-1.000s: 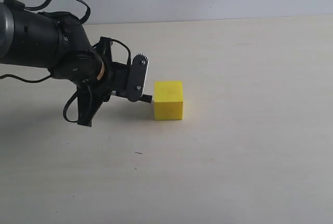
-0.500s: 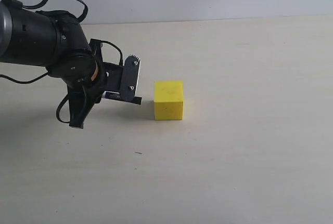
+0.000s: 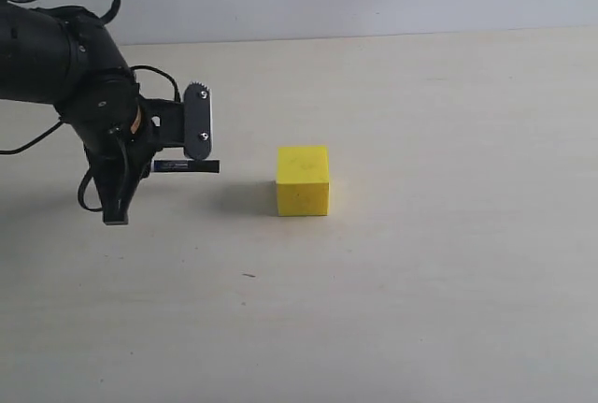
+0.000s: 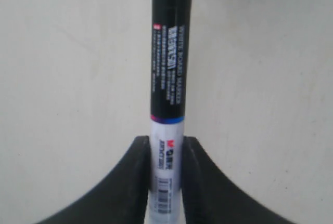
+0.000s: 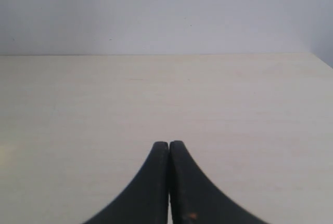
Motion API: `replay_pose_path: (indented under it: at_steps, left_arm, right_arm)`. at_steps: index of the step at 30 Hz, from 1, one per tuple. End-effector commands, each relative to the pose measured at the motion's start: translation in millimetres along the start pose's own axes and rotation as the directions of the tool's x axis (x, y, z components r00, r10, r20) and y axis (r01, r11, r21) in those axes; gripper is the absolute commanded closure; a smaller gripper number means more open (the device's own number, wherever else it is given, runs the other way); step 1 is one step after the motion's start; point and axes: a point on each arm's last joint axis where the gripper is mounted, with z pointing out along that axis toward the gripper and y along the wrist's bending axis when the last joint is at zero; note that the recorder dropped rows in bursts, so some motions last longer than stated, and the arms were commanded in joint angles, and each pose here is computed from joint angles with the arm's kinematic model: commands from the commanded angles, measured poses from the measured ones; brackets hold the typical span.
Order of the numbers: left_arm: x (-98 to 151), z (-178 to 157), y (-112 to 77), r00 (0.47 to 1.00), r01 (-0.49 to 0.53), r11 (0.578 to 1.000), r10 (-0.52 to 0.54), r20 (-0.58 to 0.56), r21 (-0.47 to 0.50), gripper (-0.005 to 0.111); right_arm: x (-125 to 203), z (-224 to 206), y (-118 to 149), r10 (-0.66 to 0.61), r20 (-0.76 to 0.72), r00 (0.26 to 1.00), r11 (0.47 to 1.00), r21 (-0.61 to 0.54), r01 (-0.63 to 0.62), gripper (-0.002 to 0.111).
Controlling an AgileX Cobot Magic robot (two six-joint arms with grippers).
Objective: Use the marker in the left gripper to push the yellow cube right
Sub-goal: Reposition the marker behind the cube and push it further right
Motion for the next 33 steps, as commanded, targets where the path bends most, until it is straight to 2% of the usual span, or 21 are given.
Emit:
replay_pose_path:
  at_steps: [1,7,11,18,21,23,26,33]
  left_arm:
    - [13.5,3.4,6.9,0.996,0.084,0.996,-0.084,-0.013,0.019,0.107]
    - [19.6,5.5,9.8,0.995,0.102,0.995,-0.102,-0.019,0.021,0.107]
    - [9.3,5.0,6.7,0.997,0.073,0.997,-0.073,0.015,0.012,0.107]
    - [-45.0,16.9,-13.8,0.989,-0.01,1.0,0.008,0.148,0.013,0.107]
    - [-73.3,13.3,-22.1,0.981,-0.057,0.998,0.056,0.185,-0.001,0.107]
    - [-82.4,8.7,-24.7,0.977,-0.069,0.998,0.069,0.201,-0.011,0.107]
    - [-78.0,8.0,-21.9,0.981,-0.063,0.998,0.063,0.186,-0.01,0.107]
    - [-50.1,18.6,-9.8,0.997,-0.005,0.999,0.002,0.081,0.036,0.107]
  right_arm:
    - [0.3,0.1,-0.6,-0.007,0.011,1.0,1.0,0.009,0.007,0.108]
    - [0.3,0.1,-0.6,-0.007,0.011,1.0,1.0,0.009,0.007,0.108]
    - [0.3,0.1,-0.6,-0.007,0.011,1.0,1.0,0.009,0.007,0.108]
    - [0.3,0.1,-0.6,-0.007,0.011,1.0,1.0,0.009,0.007,0.108]
    - [0.3,0.1,-0.6,-0.007,0.011,1.0,1.0,0.009,0.007,0.108]
    - [0.3,0.1,-0.6,-0.007,0.011,1.0,1.0,0.009,0.007,0.108]
    - [0.3,0.1,-0.6,-0.007,0.011,1.0,1.0,0.009,0.007,0.108]
    - [0.3,0.1,-0.6,-0.007,0.011,1.0,1.0,0.009,0.007,0.108]
